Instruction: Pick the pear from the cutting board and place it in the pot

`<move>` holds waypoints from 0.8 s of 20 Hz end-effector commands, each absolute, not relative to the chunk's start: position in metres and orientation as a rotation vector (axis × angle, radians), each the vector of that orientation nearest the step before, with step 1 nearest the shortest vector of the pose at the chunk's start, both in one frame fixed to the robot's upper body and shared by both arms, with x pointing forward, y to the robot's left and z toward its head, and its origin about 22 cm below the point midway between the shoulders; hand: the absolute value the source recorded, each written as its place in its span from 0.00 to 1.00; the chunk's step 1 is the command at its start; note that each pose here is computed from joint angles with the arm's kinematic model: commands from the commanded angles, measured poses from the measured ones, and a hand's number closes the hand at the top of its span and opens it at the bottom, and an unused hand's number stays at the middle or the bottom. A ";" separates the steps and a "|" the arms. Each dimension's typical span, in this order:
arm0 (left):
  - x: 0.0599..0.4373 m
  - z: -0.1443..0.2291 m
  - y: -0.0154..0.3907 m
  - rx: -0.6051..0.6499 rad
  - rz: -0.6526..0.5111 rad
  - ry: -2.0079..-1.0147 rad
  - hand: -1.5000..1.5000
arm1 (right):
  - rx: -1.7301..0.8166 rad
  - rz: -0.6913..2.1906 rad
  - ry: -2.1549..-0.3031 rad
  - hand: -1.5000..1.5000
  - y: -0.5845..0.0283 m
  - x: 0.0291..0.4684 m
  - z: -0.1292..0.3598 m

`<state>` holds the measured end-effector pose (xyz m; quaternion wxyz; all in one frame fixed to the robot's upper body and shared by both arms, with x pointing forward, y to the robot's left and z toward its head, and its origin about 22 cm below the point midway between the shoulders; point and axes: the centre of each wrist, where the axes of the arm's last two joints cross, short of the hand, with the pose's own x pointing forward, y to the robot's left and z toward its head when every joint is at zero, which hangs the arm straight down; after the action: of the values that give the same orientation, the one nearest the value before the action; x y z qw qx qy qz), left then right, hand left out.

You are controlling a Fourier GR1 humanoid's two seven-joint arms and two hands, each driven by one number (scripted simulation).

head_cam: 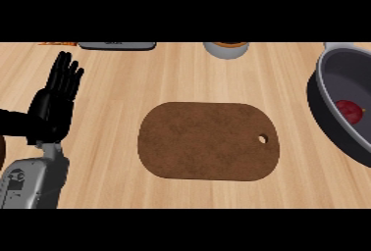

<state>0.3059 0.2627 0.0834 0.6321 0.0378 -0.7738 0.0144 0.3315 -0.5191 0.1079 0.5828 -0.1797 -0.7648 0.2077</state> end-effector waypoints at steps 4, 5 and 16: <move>0.309 0.077 0.261 0.078 0.027 -1.791 0.50 | -0.245 0.288 -1.889 0.00 -0.555 0.301 0.127; 0.311 0.084 0.254 0.059 0.018 -1.792 0.50 | -0.241 0.274 -1.891 0.00 -0.553 0.309 0.144; 0.309 0.090 0.261 0.051 0.027 -1.796 0.50 | -0.287 0.140 -1.918 0.00 -0.584 0.271 0.150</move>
<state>0.3082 0.2578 0.0858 0.6239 0.0247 -0.7810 0.0118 0.2857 -0.5735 0.1499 0.5952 -0.1792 -0.7811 0.0595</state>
